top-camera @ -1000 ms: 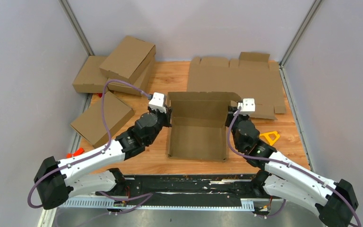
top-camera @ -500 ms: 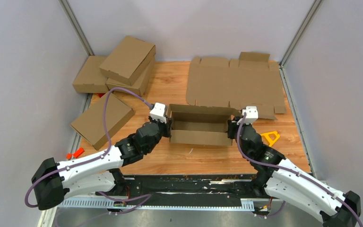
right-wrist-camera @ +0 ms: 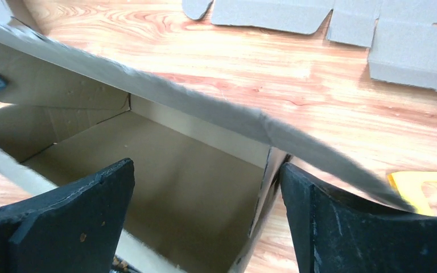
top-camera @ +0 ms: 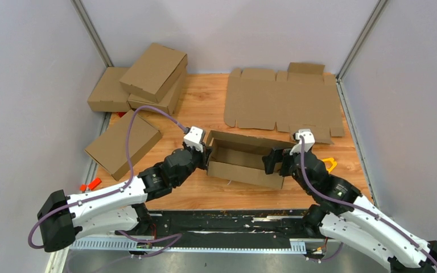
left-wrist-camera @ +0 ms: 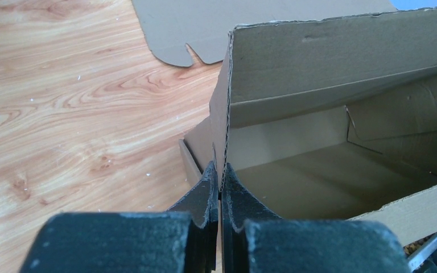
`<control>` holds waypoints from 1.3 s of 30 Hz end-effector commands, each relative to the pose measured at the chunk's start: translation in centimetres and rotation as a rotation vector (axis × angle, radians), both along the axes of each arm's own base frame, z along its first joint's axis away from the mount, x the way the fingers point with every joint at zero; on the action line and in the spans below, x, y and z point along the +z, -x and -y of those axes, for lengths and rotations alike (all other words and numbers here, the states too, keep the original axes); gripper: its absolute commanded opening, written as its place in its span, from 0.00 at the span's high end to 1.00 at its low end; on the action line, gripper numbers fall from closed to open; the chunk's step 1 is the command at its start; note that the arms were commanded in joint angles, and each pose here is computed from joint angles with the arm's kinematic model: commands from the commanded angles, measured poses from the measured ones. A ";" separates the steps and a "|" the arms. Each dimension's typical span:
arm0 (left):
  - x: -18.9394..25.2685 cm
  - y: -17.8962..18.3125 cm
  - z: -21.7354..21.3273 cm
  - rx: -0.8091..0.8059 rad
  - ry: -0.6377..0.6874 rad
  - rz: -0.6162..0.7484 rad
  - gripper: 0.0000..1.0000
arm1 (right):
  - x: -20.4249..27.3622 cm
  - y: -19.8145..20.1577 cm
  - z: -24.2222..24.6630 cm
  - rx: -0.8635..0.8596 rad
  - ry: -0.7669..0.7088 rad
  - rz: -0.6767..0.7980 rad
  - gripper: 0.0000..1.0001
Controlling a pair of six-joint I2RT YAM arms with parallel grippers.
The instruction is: Fold the paper box
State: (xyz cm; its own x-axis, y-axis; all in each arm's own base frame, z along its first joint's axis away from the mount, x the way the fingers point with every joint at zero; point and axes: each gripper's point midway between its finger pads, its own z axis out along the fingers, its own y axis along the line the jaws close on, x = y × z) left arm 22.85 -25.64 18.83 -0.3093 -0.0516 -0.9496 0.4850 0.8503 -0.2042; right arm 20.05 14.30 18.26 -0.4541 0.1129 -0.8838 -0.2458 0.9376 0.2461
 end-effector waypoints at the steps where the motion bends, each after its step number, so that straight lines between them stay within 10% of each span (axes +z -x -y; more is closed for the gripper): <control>1: -2.4 1.3 0.1 -0.043 -0.052 -0.062 1.00 | 4.0 1.4 1.9 -0.011 0.002 0.012 0.00; 20: -2.3 1.4 0.4 -0.070 -0.058 -0.035 1.00 | 9.0 1.3 -6.0 0.570 0.320 0.063 0.01; 26: -2.4 2.3 0.9 -0.132 -0.056 -0.040 0.99 | 5.3 2.4 -7.2 0.642 0.371 -0.018 0.39; 31: -2.8 3.9 -0.5 -0.161 -0.119 -0.120 0.68 | 2.1 3.8 -7.4 0.670 0.366 -0.094 0.72; 39: -3.2 7.3 -2.8 -0.167 -0.117 -0.310 0.25 | -3.3 5.4 -8.7 0.637 0.392 -0.210 0.61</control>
State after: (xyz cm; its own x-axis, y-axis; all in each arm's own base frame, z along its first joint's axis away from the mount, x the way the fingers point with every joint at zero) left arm 17.86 -23.50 14.99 -0.4865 0.1600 -0.8589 0.5669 0.8059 -0.1709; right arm 14.48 21.94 15.89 -0.4479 -0.5664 -0.6918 -0.7907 0.6121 0.0108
